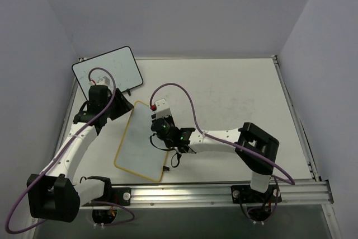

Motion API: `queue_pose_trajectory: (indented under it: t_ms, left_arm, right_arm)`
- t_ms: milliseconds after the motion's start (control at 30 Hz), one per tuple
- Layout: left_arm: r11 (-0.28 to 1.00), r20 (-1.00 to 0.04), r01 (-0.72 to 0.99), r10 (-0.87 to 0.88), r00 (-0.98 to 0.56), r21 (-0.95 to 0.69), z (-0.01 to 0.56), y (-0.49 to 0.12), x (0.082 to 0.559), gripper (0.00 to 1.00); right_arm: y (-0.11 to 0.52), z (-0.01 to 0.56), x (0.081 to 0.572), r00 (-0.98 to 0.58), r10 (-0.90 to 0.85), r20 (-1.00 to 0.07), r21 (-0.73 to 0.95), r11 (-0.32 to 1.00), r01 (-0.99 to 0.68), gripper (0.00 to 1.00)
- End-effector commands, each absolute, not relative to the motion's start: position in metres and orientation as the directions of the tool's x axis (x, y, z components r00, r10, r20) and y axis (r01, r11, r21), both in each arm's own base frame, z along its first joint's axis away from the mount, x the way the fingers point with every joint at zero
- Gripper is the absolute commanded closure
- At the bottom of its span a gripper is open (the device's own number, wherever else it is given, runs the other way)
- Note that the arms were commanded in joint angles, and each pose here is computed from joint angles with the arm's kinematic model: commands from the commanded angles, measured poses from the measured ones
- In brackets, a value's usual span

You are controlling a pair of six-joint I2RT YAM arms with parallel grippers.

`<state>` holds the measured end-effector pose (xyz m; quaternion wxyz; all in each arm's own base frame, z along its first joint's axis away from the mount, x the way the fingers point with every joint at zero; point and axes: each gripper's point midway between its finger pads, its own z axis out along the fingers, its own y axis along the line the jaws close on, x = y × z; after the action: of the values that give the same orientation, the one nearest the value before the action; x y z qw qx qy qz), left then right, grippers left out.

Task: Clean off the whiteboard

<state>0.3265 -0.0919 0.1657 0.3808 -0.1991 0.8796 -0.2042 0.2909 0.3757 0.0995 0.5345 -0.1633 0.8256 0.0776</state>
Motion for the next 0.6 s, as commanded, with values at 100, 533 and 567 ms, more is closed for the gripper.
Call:
queue_pose_trajectory:
  t_ms: [100, 533, 567]
  left_arm:
    - [0.831, -0.608, -0.088, -0.47, -0.64, -0.55, 0.186, -0.106, 0.328, 0.43]
    - [0.812, -0.556, -0.063, -0.452, -0.697, -0.581, 0.166, -0.119, 0.318, 0.53]
    - [0.811, -0.555, -0.063, -0.452, -0.699, -0.581, 0.165, -0.12, 0.317, 0.54]
  right_arm:
    - [0.371, 0.159, 0.311, -0.423, 0.004, -0.906, 0.193, 0.894, -0.404, 1.0]
    - [0.38, 0.163, 0.308, -0.532, 0.035, -0.846, 0.364, 0.768, -0.528, 1.0]
    - [0.38, 0.16, 0.306, -0.538, 0.029, -0.843, 0.365, 0.765, -0.53, 1.0]
